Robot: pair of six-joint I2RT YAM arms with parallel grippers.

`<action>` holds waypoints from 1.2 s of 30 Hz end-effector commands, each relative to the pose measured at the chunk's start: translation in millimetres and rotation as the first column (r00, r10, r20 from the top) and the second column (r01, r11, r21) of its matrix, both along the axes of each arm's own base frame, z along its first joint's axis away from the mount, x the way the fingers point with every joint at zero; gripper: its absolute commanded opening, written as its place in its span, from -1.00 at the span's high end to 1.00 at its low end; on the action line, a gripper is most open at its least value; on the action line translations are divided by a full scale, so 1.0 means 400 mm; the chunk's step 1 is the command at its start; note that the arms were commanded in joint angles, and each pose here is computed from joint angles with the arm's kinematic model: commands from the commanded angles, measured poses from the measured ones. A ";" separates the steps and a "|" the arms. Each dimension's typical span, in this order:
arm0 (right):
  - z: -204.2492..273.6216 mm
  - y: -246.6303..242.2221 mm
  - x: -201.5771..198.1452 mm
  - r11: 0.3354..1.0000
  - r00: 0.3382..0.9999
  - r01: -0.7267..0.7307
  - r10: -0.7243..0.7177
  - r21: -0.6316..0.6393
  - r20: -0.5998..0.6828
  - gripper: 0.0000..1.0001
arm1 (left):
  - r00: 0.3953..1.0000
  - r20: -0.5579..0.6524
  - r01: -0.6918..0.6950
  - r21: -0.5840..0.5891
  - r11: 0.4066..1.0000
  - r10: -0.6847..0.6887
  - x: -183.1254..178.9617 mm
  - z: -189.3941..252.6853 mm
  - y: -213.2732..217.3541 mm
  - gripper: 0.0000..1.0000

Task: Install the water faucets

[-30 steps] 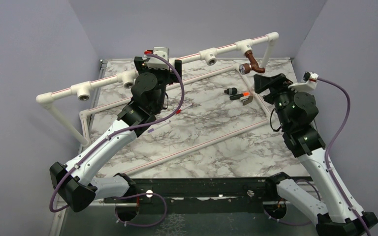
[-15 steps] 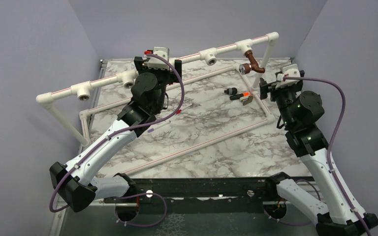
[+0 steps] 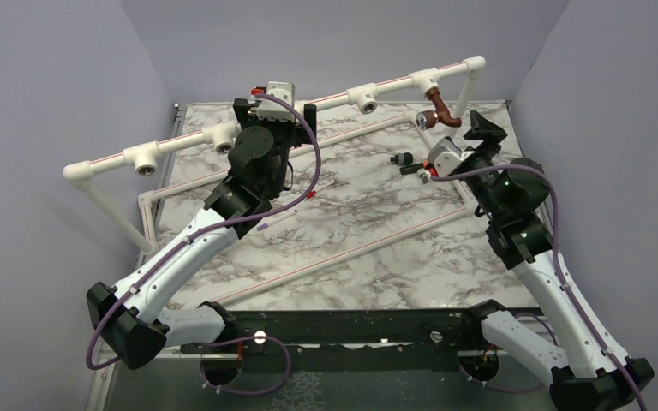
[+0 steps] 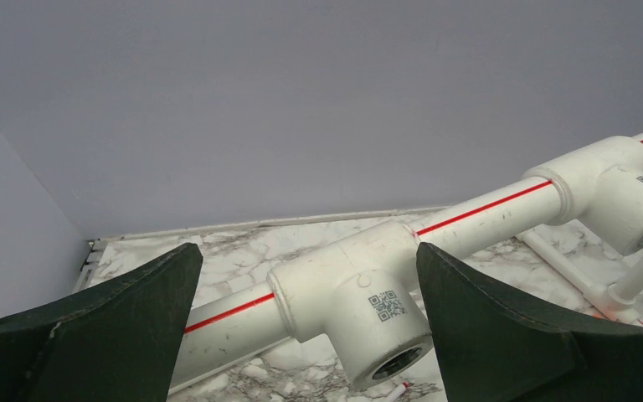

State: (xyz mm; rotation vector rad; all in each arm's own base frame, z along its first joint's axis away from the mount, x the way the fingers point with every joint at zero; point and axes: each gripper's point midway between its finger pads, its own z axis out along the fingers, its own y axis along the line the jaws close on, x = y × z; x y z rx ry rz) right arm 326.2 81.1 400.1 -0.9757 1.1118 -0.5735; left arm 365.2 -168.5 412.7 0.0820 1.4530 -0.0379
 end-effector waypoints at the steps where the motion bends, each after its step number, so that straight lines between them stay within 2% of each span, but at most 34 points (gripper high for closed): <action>1: 0.014 0.041 0.009 0.978 0.992 -0.050 0.073 -0.205 0.107 -0.58 | 0.988 -0.143 -0.031 0.148 0.989 0.052 0.008 -0.132 0.023 -0.98; 11: 0.014 0.059 0.067 0.935 0.969 0.032 0.057 -0.353 0.240 -0.50 | 0.988 -0.143 -0.034 0.151 0.988 0.056 0.009 -0.134 0.025 -0.98; 17: 0.023 0.074 0.098 0.923 0.954 0.059 0.061 -0.381 0.295 -0.42 | 0.988 -0.142 -0.035 0.153 0.988 0.057 0.009 -0.134 0.024 -0.98; 23: 0.011 0.092 0.113 0.923 0.954 0.035 0.083 -0.382 0.287 -0.23 | 0.988 -0.145 -0.038 0.157 0.987 0.061 0.012 -0.139 0.025 -0.98; 26: 0.008 0.098 0.116 0.932 0.957 0.020 0.087 -0.361 0.278 -0.04 | 0.987 -0.147 -0.036 0.159 0.987 0.059 0.013 -0.141 0.023 -0.98; 30: 0.011 0.104 0.114 0.959 0.961 -0.020 0.097 -0.281 0.260 0.36 | 0.987 -0.148 -0.035 0.161 0.986 0.059 0.014 -0.143 0.023 -0.98; 32: 0.001 0.108 0.115 0.970 0.966 -0.044 0.103 -0.238 0.239 0.60 | 0.987 -0.148 -0.035 0.159 0.987 0.058 0.013 -0.143 0.022 -0.98; 34: -0.001 0.111 0.110 0.983 0.967 -0.070 0.109 -0.171 0.230 0.93 | 0.987 -0.148 -0.037 0.161 0.986 0.061 0.013 -0.142 0.024 -0.98; 36: 0.004 0.109 0.104 0.992 0.967 -0.090 0.108 -0.085 0.231 0.99 | 0.987 -0.146 -0.038 0.158 0.987 0.061 0.012 -0.140 0.025 -0.98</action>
